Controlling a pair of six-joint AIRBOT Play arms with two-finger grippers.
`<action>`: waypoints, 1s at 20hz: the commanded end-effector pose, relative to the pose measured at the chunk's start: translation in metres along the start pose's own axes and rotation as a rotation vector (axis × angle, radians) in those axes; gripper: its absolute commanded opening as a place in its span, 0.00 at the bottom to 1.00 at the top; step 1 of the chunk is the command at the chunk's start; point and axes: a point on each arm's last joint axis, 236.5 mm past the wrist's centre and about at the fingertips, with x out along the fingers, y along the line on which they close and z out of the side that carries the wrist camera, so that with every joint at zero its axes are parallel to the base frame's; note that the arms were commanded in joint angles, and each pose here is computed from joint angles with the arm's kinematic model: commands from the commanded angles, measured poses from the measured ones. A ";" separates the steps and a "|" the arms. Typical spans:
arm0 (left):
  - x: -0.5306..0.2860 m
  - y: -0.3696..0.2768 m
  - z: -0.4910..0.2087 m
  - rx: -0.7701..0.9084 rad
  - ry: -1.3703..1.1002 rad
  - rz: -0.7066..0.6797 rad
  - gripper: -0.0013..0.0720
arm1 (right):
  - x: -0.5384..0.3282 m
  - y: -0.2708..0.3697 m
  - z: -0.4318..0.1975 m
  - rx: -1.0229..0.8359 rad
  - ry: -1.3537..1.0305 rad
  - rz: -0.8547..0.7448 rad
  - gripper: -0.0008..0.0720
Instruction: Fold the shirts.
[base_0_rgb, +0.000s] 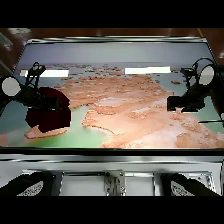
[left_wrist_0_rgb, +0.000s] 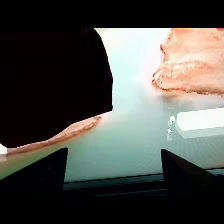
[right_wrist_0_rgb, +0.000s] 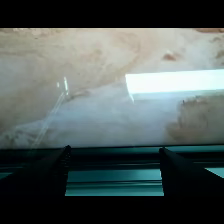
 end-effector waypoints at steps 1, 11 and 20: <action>0.000 0.000 0.000 -0.001 -0.001 0.001 1.00 | 0.000 0.000 0.000 0.001 0.002 0.000 0.93; 0.000 0.000 0.000 -0.001 -0.001 0.000 0.99 | 0.000 0.000 0.018 -0.008 -0.075 0.002 0.93; -0.003 -0.012 0.042 -0.016 -0.174 -0.052 1.00 | -0.009 0.003 0.067 -0.014 -0.286 0.013 0.93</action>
